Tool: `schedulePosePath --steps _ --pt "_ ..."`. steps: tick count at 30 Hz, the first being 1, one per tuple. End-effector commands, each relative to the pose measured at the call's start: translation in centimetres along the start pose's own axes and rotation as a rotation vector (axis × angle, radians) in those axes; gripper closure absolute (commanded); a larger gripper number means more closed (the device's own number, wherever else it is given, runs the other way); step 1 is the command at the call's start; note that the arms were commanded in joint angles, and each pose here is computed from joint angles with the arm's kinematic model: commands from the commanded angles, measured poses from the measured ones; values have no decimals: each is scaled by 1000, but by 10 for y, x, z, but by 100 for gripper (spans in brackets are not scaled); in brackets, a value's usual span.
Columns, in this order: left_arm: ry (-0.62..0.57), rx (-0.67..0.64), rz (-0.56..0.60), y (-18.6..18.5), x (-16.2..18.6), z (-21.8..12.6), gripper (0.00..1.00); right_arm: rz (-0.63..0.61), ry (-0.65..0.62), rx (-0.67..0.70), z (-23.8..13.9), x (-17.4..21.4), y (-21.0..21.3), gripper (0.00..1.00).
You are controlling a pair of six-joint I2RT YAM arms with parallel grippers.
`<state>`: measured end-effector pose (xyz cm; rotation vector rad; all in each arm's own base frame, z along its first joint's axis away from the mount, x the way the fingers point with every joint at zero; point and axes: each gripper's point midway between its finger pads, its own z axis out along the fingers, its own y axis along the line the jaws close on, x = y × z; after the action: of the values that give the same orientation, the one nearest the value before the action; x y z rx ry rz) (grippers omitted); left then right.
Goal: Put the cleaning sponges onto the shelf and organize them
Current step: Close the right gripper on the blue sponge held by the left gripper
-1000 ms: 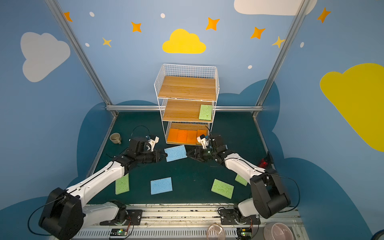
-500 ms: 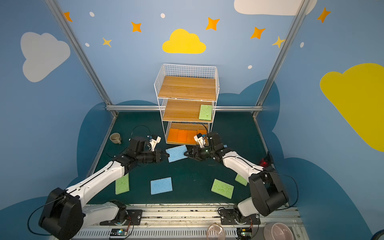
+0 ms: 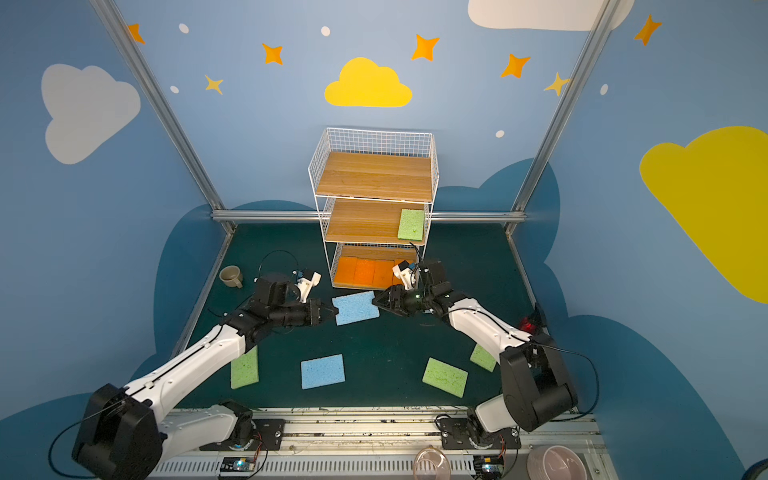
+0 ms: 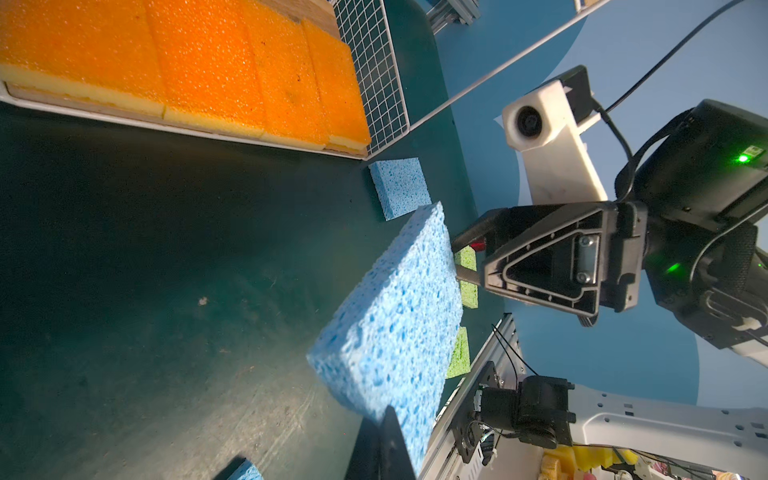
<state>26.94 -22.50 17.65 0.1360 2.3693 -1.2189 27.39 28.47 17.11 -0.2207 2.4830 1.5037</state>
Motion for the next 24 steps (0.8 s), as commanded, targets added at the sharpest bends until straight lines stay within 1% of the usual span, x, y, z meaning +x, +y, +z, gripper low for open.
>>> schedulePosePath --steps 1,5,10,12,14,17,18,19,21,22,23,24 --pt "-16 38 20 -14 -7 -5 97 -40 8 -48 3 -5 14 53" --pt "-19 69 13 -18 -11 -1 97 -43 30 -77 9 -1 17 57" --pt "-18 83 9 -20 -13 1 97 -40 19 -67 11 -2 13 67" --pt "-21 81 11 -21 -14 0 97 -42 1 -43 9 -4 10 74" --pt "-20 82 9 -21 -14 0 97 -45 -18 -37 6 -7 11 83" --pt "-23 79 8 -20 -14 0 97 -48 -47 -45 1 -10 17 93" --pt "-24 76 7 -20 -14 0 96 -47 -55 -46 0 -10 18 94" --pt "-29 70 7 -19 -15 -1 88 -44 -65 -42 -2 -10 20 95" --pt "-46 56 7 -18 -16 -4 58 -37 -94 -32 -7 -11 23 100" --pt "-55 47 9 -17 -16 -6 40 -34 -111 -33 -11 -11 27 100" --pt "-64 33 10 -15 -16 -8 28 -31 -132 -37 -14 -11 30 100" --pt "-75 19 14 -14 -16 -11 20 -30 -156 -39 -19 -11 35 100"
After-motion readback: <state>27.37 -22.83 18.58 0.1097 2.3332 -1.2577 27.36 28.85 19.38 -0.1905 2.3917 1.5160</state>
